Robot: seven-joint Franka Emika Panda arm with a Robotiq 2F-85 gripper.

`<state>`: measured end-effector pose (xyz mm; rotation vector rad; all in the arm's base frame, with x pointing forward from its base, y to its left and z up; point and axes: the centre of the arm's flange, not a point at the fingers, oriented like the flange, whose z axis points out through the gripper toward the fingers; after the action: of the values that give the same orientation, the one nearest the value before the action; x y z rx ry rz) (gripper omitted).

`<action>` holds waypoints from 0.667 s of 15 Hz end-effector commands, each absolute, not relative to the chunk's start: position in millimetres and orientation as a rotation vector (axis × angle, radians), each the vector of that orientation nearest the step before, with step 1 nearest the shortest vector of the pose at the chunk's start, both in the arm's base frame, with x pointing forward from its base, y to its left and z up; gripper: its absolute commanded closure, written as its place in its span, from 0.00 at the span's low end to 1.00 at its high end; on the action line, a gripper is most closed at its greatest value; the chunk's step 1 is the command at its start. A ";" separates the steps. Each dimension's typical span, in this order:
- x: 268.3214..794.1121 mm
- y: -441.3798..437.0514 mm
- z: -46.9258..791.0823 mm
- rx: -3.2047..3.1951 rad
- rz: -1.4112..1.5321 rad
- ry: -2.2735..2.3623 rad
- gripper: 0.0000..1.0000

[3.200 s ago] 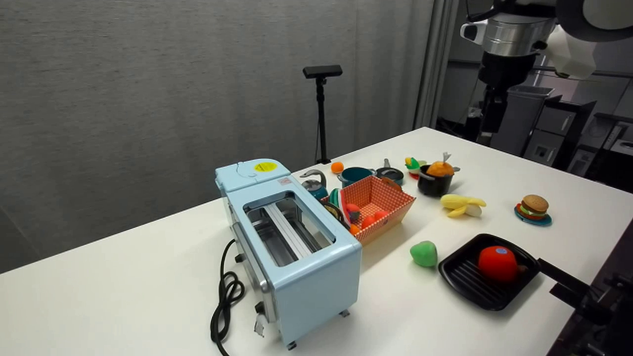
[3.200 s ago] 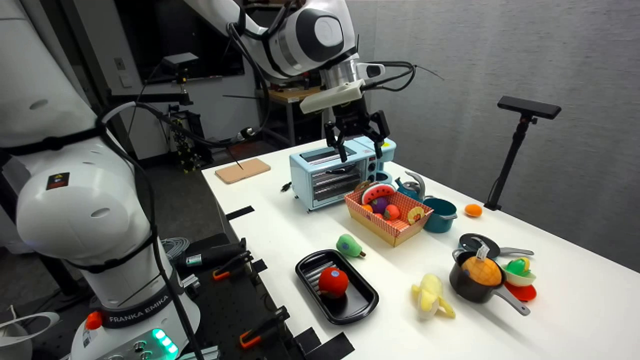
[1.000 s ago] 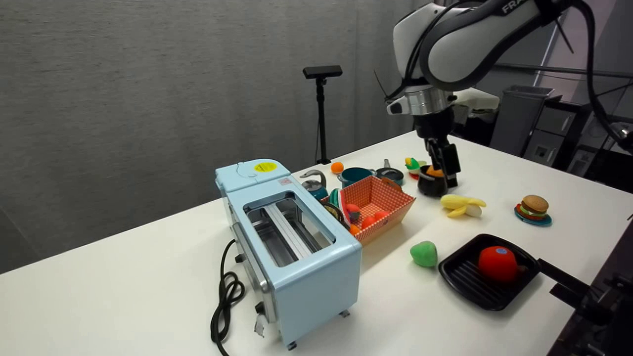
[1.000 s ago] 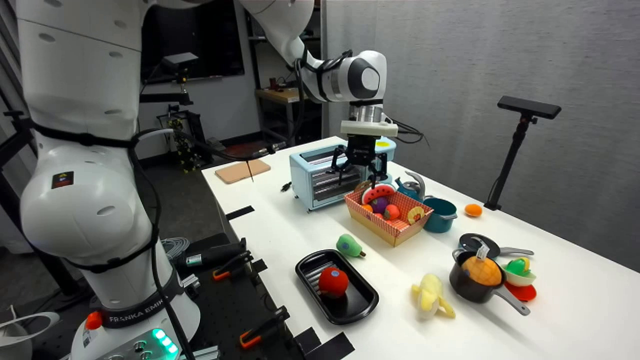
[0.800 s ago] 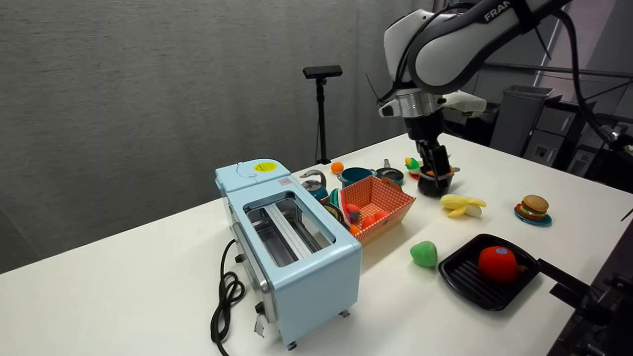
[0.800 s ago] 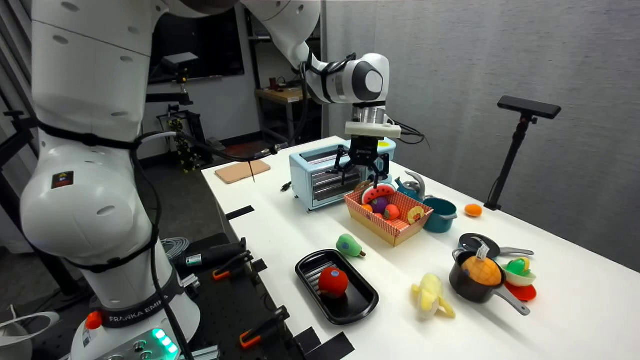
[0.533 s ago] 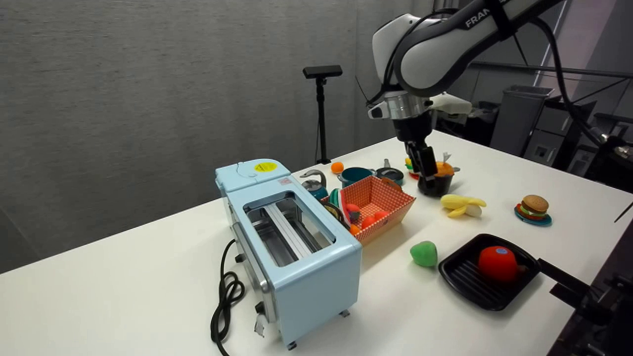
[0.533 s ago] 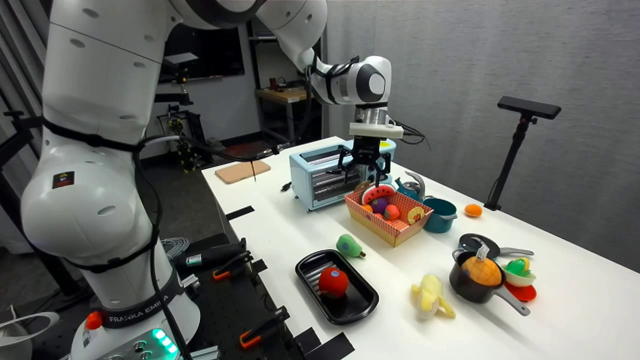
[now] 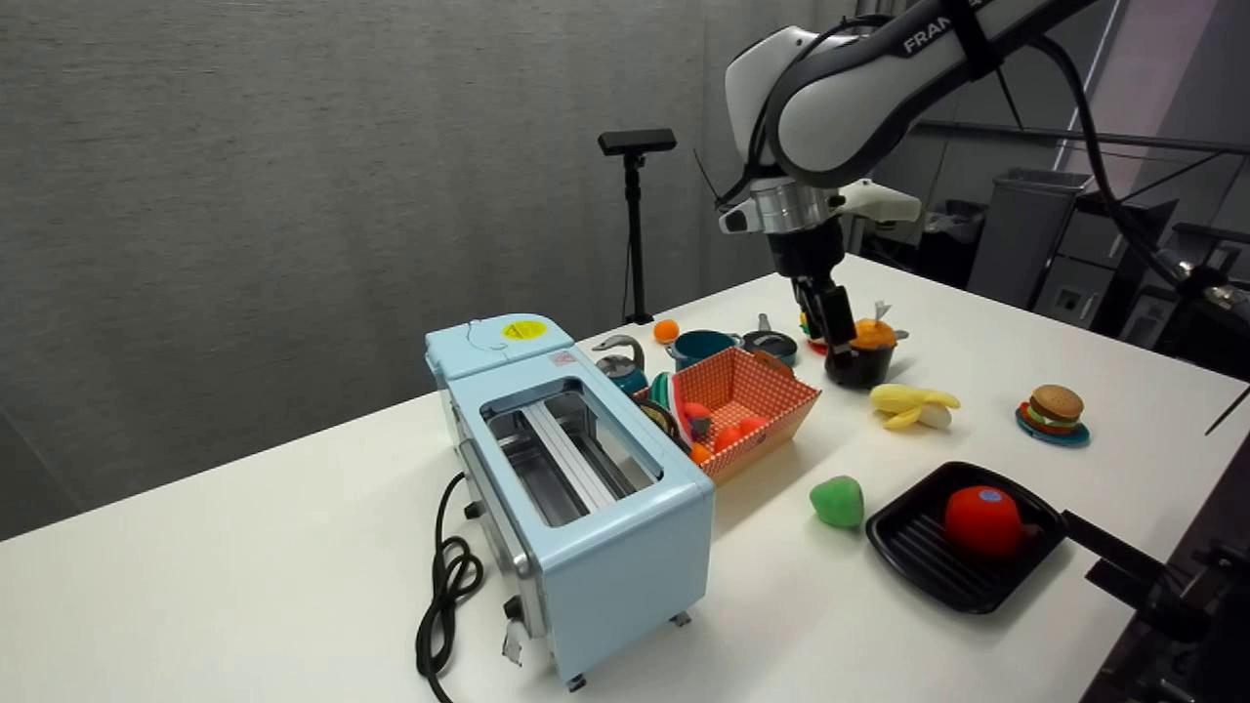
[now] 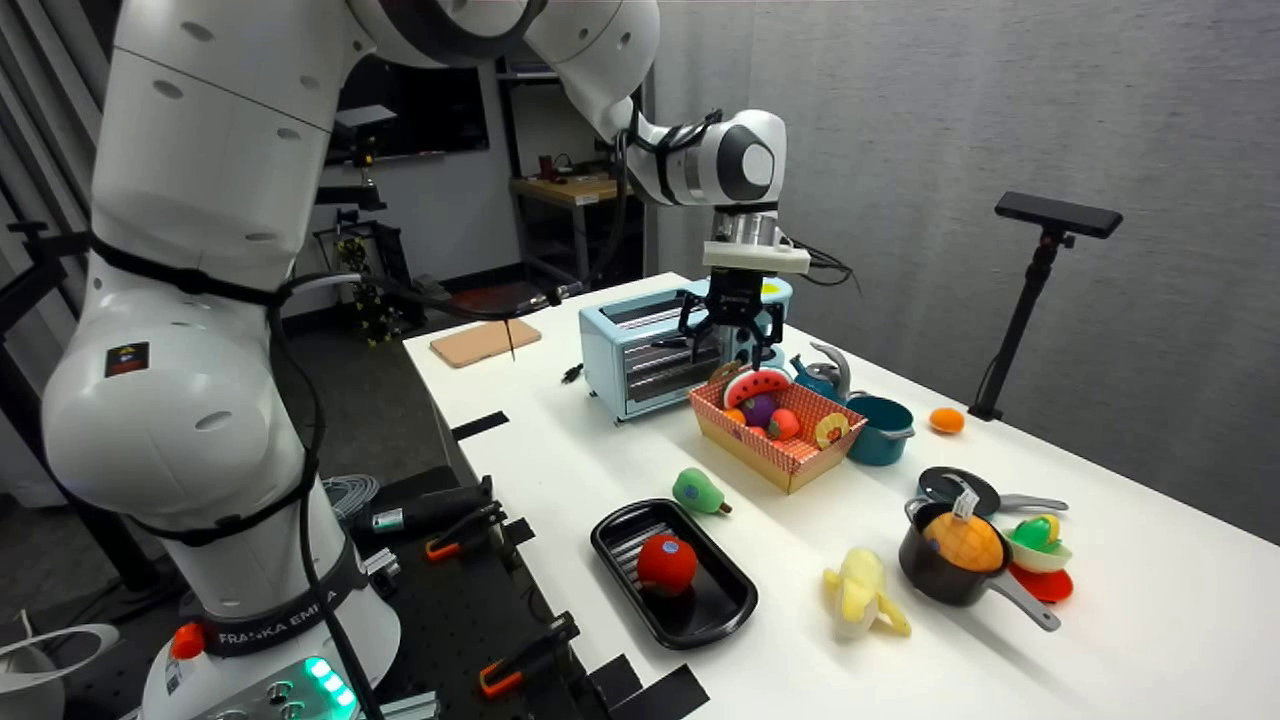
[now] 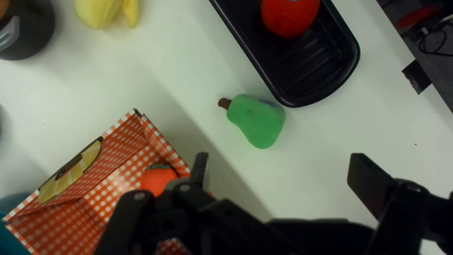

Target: Get the toy squishy watermelon and put it in the green pot

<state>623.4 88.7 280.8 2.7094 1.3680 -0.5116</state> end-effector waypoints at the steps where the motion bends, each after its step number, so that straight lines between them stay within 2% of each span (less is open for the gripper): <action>1: 623.4 88.7 280.9 2.709 -0.511 1.368 0.00; 5: 638.6 90.0 278.6 2.688 -0.444 1.366 0.00; 10: 682.2 96.8 282.7 2.647 -0.402 1.389 0.00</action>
<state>645.0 90.1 282.5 2.6813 1.3749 -0.4231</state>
